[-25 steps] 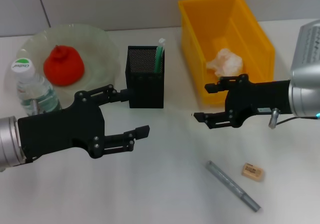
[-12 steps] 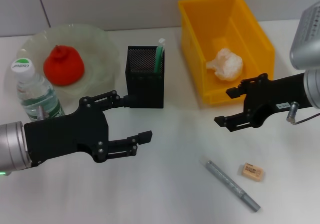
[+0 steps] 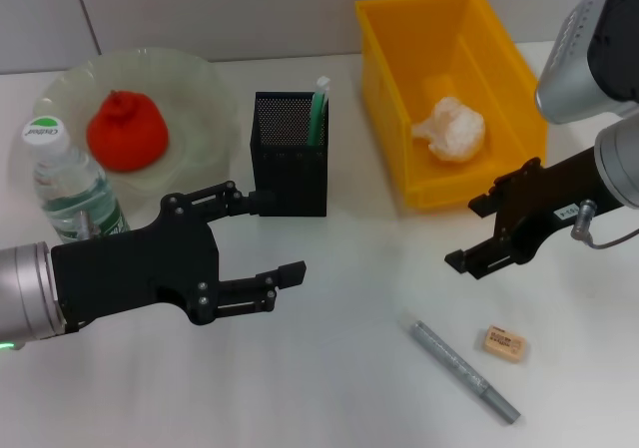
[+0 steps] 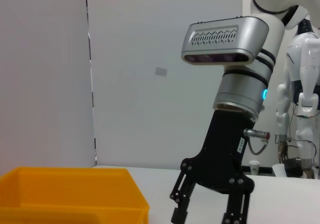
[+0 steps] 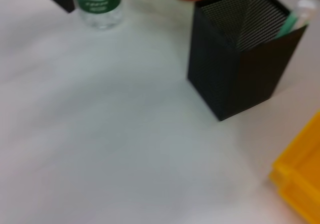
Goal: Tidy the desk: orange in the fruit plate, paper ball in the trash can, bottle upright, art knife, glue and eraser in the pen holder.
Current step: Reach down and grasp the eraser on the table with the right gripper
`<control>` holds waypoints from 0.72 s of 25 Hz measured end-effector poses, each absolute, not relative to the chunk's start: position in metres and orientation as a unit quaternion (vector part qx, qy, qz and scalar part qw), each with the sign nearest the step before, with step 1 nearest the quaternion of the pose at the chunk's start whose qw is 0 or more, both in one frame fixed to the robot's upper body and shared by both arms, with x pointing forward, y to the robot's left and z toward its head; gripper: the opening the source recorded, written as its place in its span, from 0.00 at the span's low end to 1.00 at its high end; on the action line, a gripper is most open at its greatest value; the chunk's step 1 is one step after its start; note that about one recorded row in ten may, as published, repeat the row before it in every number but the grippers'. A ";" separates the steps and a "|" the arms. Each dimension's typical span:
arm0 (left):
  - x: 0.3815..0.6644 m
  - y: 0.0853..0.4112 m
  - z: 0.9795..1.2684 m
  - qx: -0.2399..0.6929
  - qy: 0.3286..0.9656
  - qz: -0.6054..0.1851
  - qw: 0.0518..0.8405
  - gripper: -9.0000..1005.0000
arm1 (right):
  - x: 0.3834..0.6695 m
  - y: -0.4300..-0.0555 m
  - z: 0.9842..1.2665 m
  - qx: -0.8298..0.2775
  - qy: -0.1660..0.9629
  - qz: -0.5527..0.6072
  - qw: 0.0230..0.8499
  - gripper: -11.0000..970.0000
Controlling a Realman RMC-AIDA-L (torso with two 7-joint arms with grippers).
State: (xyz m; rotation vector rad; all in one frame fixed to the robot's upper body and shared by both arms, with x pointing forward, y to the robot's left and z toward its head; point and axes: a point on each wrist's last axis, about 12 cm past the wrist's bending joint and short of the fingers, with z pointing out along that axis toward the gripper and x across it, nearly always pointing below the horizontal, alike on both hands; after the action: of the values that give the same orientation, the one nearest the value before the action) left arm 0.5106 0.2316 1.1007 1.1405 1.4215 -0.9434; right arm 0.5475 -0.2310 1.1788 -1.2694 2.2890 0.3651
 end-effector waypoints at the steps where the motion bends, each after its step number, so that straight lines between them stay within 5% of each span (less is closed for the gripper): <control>1: 0.511 0.231 1.101 0.476 0.592 -0.393 0.518 0.79 | 0.547 -0.228 1.181 -0.467 0.841 0.142 0.233 0.79; 18: 0.512 0.229 1.102 0.481 0.588 -0.394 0.517 0.79 | 0.540 -0.224 1.192 -0.466 0.864 0.141 0.132 0.79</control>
State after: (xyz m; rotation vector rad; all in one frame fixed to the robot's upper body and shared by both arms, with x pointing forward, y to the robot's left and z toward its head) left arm 0.5123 0.2288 1.1021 1.1537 1.4120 -0.9457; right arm 0.5399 -0.2243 1.1922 -1.3520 2.5065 0.4092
